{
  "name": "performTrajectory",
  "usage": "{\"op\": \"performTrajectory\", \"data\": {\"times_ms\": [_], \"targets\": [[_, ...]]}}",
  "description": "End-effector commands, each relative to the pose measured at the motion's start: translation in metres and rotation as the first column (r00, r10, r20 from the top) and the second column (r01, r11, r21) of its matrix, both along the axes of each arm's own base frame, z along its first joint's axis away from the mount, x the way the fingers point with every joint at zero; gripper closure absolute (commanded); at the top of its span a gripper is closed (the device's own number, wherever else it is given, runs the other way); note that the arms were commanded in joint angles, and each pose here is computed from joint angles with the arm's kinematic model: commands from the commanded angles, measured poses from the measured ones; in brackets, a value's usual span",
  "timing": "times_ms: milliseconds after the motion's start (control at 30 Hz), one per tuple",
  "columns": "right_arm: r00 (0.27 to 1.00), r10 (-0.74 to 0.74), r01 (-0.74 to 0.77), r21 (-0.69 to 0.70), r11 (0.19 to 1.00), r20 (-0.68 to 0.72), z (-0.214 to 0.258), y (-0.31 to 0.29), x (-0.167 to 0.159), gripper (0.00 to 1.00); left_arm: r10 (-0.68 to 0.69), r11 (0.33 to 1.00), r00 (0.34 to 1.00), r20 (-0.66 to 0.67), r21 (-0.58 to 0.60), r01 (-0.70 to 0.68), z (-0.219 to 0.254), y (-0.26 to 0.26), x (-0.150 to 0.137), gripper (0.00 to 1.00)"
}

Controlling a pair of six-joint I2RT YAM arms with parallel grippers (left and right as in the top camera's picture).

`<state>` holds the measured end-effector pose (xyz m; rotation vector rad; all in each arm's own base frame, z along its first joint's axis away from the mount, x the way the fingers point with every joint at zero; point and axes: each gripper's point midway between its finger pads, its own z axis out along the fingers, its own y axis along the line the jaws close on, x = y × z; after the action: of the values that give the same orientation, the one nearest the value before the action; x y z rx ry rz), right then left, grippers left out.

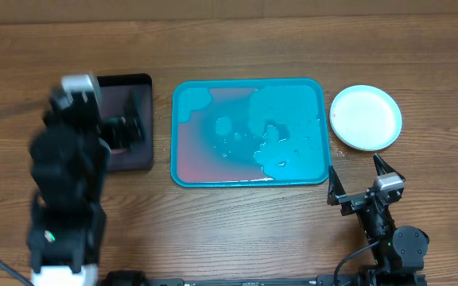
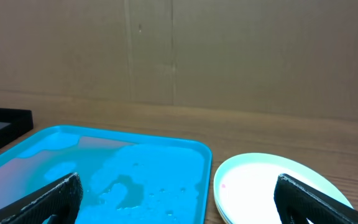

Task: Clean dirty plates on tray and stack at the side

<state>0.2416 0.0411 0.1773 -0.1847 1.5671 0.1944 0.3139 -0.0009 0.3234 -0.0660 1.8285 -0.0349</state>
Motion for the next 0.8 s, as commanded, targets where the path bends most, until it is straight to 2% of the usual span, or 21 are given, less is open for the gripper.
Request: {"op": "performTrajectory", "data": {"times_ms": [0,333,767], "targets": [[1.000,0.014,-0.014,-0.014,1.000,0.009,-0.002,0.003,-0.001,0.00,-0.042,0.999,0.998,0.041,0.035,0.040,-0.032,-0.005,-0.020,0.00],[1.000,0.014,-0.014,-0.014,1.000,0.009,-0.001,0.003,-0.001,0.00,-0.083,0.993,0.980,0.178,0.100,0.066,-0.109,-0.009,-0.053,0.00],[1.000,0.014,-0.014,-0.014,1.000,0.009,-0.002,0.003,-0.001,0.00,-0.107,0.982,0.969,0.223,0.178,0.067,-0.152,-0.009,-0.065,0.00]]}}
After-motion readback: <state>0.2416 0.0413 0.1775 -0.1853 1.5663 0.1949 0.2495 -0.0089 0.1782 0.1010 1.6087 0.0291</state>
